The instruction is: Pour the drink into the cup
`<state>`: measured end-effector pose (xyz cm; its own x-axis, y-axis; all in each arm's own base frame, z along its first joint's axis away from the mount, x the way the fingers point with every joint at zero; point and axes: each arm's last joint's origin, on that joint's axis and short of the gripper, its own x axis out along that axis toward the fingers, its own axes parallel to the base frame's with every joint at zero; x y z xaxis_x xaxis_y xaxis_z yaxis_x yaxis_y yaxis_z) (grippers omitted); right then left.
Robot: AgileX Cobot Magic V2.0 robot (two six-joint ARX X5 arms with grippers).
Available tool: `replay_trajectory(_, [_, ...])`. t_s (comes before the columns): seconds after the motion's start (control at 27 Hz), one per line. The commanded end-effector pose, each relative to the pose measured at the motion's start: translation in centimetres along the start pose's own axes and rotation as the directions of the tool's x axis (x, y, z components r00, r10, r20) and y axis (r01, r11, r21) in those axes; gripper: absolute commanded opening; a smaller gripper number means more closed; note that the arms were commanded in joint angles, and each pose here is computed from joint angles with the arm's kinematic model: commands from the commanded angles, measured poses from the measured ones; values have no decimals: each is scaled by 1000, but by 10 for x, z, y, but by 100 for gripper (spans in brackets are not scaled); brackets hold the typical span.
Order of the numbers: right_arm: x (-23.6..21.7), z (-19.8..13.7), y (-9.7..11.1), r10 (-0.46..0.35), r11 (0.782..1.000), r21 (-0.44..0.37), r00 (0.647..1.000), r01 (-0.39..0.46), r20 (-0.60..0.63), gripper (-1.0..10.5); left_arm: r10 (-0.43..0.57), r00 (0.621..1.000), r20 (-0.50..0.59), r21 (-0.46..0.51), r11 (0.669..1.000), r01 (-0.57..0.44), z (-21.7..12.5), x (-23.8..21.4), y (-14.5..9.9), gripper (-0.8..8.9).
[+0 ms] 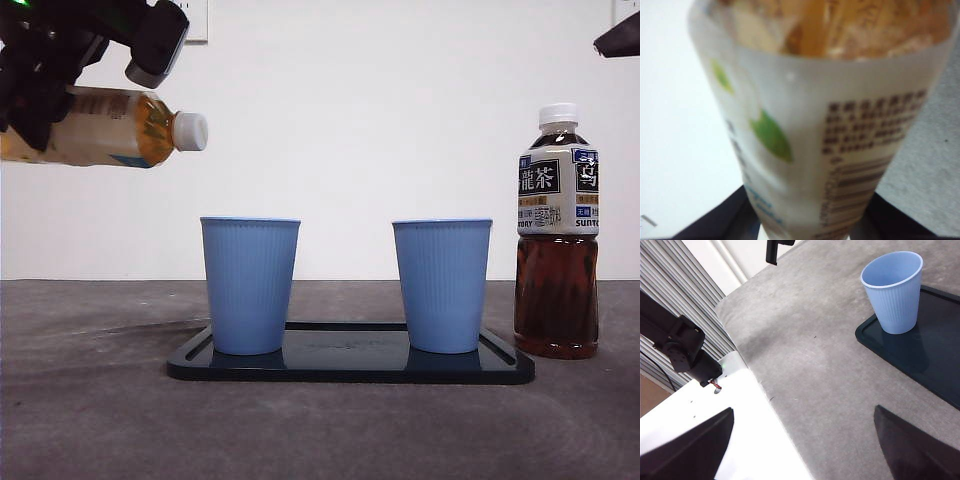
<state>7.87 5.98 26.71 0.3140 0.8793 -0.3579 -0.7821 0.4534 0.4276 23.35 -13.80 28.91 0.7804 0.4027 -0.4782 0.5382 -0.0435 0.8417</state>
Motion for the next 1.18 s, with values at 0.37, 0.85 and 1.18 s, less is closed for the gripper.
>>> replay_trajectory(0.37, [-1,4,4,22,999,-35,1000,-22,6,445,61,998,18,-7,998,-61,8,-10,10,119])
replay_trajectory(0.85, [0,4,5,31,999,-38,1000,-31,-2,445,48,999,7,29,998,-48,18,-4,5,119])
replay_trajectory(1.18, [0,4,5,29,999,-38,1000,-29,-2,445,51,999,8,27,998,-51,18,-4,5,119])
